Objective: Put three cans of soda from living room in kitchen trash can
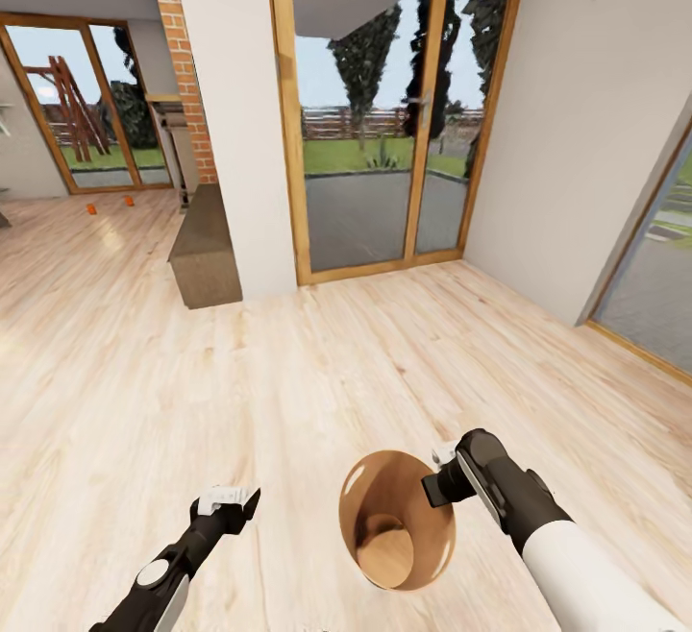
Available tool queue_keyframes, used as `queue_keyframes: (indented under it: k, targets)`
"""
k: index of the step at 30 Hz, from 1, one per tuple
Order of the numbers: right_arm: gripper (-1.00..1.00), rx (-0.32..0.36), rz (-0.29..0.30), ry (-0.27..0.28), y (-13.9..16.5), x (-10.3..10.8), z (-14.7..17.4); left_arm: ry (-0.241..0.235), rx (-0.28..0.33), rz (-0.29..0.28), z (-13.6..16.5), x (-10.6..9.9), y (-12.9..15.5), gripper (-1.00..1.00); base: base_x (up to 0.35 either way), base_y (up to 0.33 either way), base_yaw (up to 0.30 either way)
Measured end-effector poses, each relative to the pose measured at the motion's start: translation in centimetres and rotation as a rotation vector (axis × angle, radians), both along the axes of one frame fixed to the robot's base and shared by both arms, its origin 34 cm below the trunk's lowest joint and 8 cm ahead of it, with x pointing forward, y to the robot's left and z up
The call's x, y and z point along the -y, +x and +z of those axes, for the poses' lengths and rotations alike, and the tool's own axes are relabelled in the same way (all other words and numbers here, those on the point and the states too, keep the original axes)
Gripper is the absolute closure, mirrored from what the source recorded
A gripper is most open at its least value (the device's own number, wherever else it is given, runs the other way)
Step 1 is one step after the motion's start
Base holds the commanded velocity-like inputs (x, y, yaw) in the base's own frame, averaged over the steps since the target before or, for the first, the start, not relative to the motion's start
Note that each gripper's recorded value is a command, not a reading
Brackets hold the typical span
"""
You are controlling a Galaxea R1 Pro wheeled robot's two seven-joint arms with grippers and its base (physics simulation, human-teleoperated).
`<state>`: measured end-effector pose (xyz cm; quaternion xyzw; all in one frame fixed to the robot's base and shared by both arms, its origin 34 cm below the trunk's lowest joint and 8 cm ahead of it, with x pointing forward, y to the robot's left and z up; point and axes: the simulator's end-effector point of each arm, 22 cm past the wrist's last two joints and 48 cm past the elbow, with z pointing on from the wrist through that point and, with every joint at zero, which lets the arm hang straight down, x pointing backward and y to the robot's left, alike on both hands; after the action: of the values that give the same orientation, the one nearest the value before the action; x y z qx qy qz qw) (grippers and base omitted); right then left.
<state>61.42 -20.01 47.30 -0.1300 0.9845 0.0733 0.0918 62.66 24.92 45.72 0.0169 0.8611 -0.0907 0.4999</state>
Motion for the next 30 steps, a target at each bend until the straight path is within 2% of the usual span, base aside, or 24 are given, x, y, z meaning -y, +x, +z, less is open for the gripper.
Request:
queue_keyframes:
  k: [15,30]
  targets:
    - [1.00,-0.014,0.000,0.000,-0.2,0.0,-0.7,0.000,-0.014,0.000,-0.7,0.0,-0.3,-1.00,0.016,0.000,0.213]
    - [1.00,-0.026,0.001,0.001,-0.5,-0.1,-1.3,-0.001,-0.034,-0.001,-1.6,0.0,-0.7,-1.00,0.300,0.000,0.213]
